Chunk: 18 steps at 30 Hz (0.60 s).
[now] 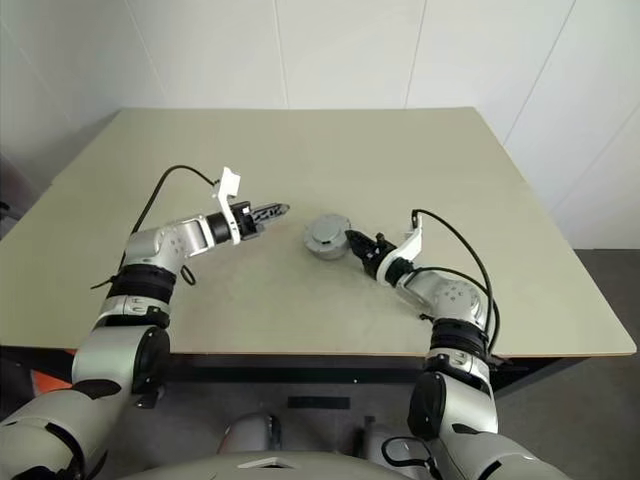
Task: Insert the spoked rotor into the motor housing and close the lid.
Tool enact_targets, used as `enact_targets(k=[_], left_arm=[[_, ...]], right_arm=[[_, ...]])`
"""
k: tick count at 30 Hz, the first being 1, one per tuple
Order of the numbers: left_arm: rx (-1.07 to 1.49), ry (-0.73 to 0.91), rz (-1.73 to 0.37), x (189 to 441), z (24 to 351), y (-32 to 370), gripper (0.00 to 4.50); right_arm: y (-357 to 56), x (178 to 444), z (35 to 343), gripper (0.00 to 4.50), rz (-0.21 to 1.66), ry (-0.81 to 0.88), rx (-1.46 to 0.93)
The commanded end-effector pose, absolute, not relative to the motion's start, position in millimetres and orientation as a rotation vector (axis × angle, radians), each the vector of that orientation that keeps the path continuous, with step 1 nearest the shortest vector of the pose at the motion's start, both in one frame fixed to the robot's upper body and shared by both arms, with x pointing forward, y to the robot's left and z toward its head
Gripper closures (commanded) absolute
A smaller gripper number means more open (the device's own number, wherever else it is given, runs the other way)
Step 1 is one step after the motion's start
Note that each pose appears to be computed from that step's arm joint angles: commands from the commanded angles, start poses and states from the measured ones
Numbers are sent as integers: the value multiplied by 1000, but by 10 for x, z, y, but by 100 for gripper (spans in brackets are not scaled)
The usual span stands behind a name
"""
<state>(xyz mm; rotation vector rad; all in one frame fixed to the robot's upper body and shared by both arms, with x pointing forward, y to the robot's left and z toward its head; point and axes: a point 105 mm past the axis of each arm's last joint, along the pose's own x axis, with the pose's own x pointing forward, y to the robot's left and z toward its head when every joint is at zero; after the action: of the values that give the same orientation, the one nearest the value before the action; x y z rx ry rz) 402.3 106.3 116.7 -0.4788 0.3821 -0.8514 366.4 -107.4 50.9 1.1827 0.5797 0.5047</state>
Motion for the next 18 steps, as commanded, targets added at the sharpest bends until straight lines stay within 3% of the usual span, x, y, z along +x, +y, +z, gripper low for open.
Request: enact_targets(k=[1, 10, 18], left_arm=[[-451, 343, -860, 4038, 1263, 1056, 449], [-453, 354, -872, 3989, 1225, 1022, 449], [-470, 356, -892, 3946, 1258, 1024, 449]], right_arm=[[-948, 3499, 151, 338, 458, 733, 1158], [-1020, 3498, -64, 338, 345, 802, 1152], [-954, 3559, 227, 338, 457, 697, 1276]])
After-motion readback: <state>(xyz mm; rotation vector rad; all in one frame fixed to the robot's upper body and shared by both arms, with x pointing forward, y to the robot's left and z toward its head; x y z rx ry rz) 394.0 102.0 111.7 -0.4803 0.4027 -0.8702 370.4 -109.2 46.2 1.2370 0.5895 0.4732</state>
